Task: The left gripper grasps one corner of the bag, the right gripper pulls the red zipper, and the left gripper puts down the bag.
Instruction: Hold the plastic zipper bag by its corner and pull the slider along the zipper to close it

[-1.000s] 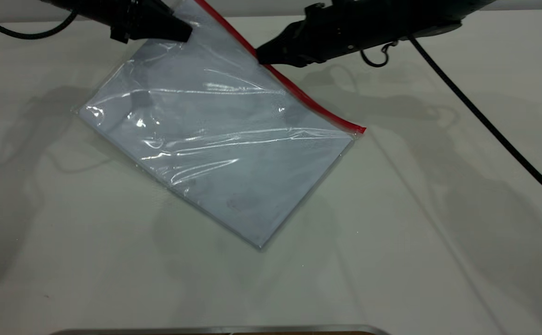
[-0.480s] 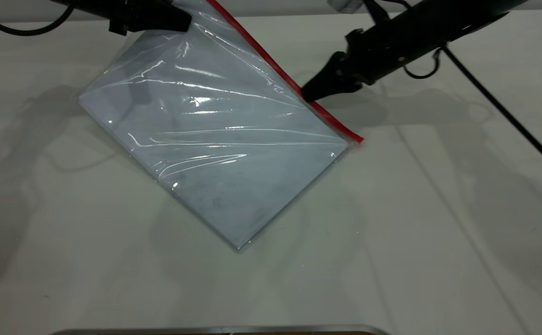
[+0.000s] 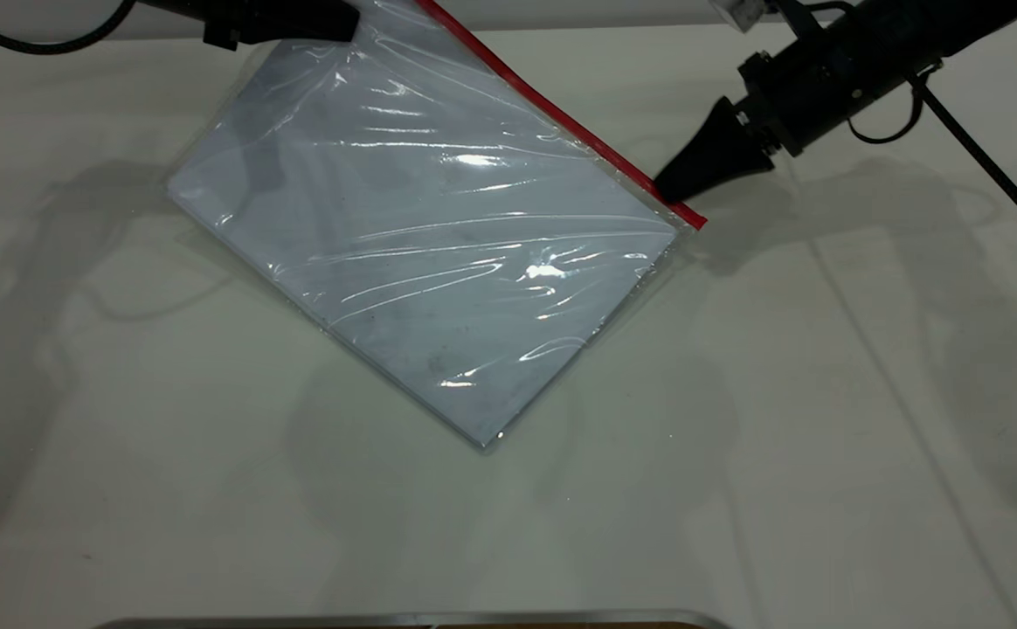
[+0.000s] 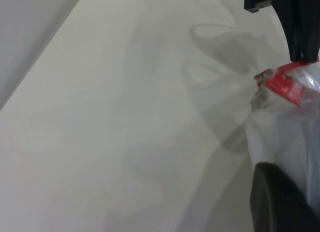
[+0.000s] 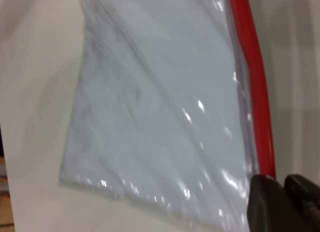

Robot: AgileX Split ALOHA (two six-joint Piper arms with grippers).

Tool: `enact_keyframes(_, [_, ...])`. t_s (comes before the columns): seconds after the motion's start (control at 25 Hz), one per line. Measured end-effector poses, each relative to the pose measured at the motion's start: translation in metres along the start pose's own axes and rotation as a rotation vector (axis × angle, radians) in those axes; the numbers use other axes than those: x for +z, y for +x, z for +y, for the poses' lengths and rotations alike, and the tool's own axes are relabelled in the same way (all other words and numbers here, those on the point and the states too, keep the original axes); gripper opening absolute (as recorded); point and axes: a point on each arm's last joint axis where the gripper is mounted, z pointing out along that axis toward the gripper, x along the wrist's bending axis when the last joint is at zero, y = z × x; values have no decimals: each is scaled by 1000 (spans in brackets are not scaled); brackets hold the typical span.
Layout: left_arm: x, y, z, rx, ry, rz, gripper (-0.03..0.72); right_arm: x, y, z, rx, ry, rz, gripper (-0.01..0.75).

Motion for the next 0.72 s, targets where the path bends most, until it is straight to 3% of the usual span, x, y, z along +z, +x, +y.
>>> enact_keyframes(0.28, [-2, 1, -2, -14, 7, 4, 55, -1, -1, -9, -6, 94, -4, 106])
enact_keyframes(0.44, [-3, 1, -3, -40, 20, 0, 55, -1, -1, -9, -5, 94, -4, 141])
enact_keyframes(0.56, [-3, -1, -6, -85, 52, -11, 55, -3, 1, -7, 22, 84, -1, 209])
enact_keyframes(0.72, [-3, -2, -12, -252, 95, -21, 60, -18, 13, 15, 31, 7, 15, 292])
